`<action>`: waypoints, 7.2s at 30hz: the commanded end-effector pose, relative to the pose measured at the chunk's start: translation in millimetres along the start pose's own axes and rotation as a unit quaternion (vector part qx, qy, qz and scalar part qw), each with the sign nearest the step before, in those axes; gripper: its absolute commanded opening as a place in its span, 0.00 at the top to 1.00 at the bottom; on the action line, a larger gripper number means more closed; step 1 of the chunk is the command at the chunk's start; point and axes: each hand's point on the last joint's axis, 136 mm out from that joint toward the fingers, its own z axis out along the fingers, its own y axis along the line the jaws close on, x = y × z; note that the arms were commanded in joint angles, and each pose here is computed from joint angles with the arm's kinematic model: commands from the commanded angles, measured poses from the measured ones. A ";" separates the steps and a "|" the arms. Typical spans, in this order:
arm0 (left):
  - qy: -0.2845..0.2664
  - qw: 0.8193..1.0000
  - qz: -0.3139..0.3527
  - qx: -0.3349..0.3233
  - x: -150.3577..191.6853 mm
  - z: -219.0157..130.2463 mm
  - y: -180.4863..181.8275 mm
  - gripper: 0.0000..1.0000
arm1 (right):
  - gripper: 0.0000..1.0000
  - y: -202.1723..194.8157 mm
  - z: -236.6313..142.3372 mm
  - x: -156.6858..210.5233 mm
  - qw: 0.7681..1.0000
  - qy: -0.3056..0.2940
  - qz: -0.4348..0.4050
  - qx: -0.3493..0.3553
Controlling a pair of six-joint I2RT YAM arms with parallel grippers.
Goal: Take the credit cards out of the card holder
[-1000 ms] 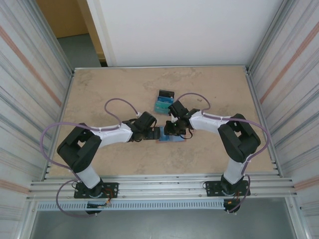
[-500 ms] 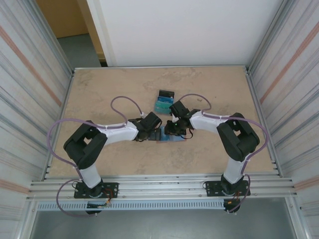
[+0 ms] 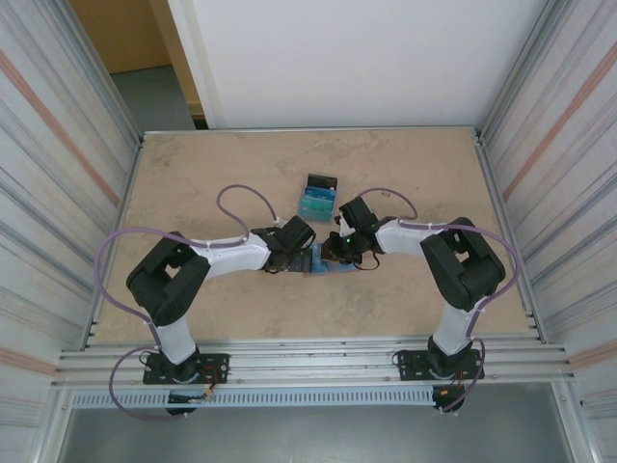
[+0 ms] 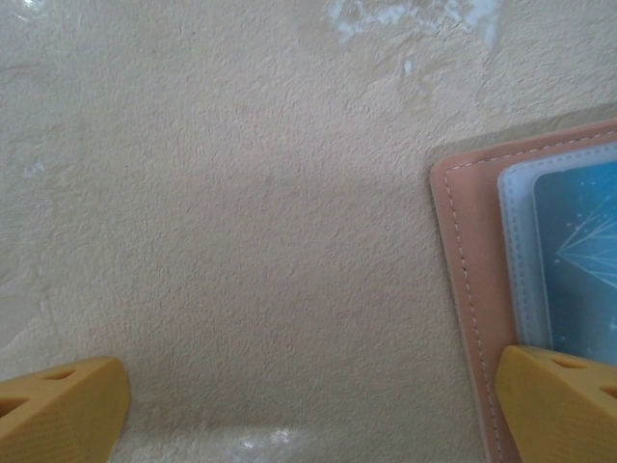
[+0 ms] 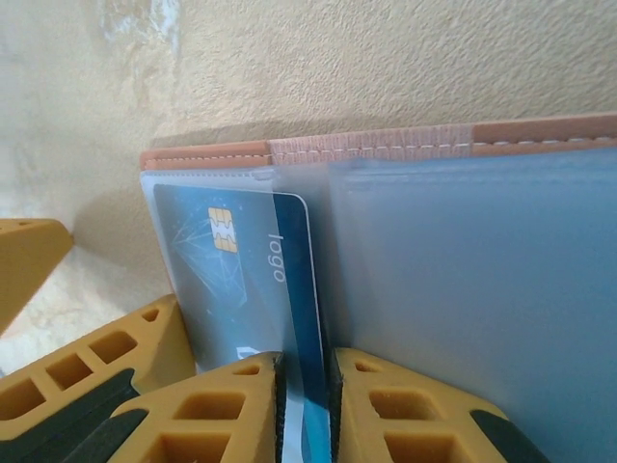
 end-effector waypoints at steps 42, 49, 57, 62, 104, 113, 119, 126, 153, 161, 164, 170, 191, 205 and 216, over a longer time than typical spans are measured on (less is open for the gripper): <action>0.057 0.997 0.032 -0.047 29.8 20.8 17.3 0.01 | 0.84 12.7 -6.3 -1.4 0.985 0.003 0.047 -0.168; 0.059 0.996 0.034 -0.050 30.9 20.6 18.4 0.01 | 0.84 11.0 -9.3 -2.9 0.984 -0.001 0.051 -0.172; 0.058 0.996 0.035 -0.052 29.8 20.1 18.4 0.01 | 0.87 5.6 -12.4 -3.5 0.984 -0.006 0.056 -0.170; 0.060 0.996 0.036 -0.053 30.0 20.5 18.4 0.01 | 0.85 4.0 -15.0 -4.3 0.983 -0.009 0.057 -0.172; 0.066 0.995 0.040 -0.056 29.6 21.4 17.5 0.01 | 0.84 7.3 -26.1 -11.2 0.976 -0.020 0.066 -0.205; 0.067 0.995 0.040 -0.058 30.1 21.8 18.2 0.01 | 0.87 7.1 -25.2 -10.8 0.976 -0.018 0.067 -0.208; 0.067 0.995 0.040 -0.058 30.1 21.5 18.2 0.01 | 0.91 4.6 -23.7 -10.1 0.976 -0.017 0.070 -0.205; 0.068 0.995 0.041 -0.059 30.8 21.8 18.8 0.01 | 0.93 -1.4 -27.3 -12.6 0.976 -0.025 0.074 -0.202; -0.028 0.997 0.063 -0.031 -37.7 -29.8 -1.8 0.01 | 0.96 -16.2 -33.5 -13.8 0.990 -0.024 0.057 -0.126; -0.016 0.996 0.083 -0.013 -36.2 -18.1 -21.4 0.01 | 0.96 -17.7 -28.9 -11.6 0.991 -0.019 0.058 -0.121; -0.005 0.995 0.100 -0.011 -30.7 -9.8 -28.9 0.01 | 0.96 -17.2 -28.3 -10.4 0.991 -0.017 0.058 -0.121; 0.019 0.994 0.109 -0.016 -19.7 6.9 -30.8 0.01 | 0.97 -15.5 -31.6 -11.9 0.991 -0.021 0.056 -0.121; 0.047 0.993 0.110 -0.026 -1.4 18.2 -22.9 0.01 | 0.82 3.4 -23.6 -10.1 0.989 -0.019 0.035 -0.142; 0.046 0.993 0.099 -0.047 -0.7 15.5 -2.5 0.01 | 0.89 -11.9 -45.6 -14.2 0.997 -0.045 0.010 -0.060; 0.019 0.992 0.112 -0.057 -17.4 1.9 16.8 0.01 | 0.92 -10.0 -91.2 -19.7 0.993 -0.084 -0.071 0.043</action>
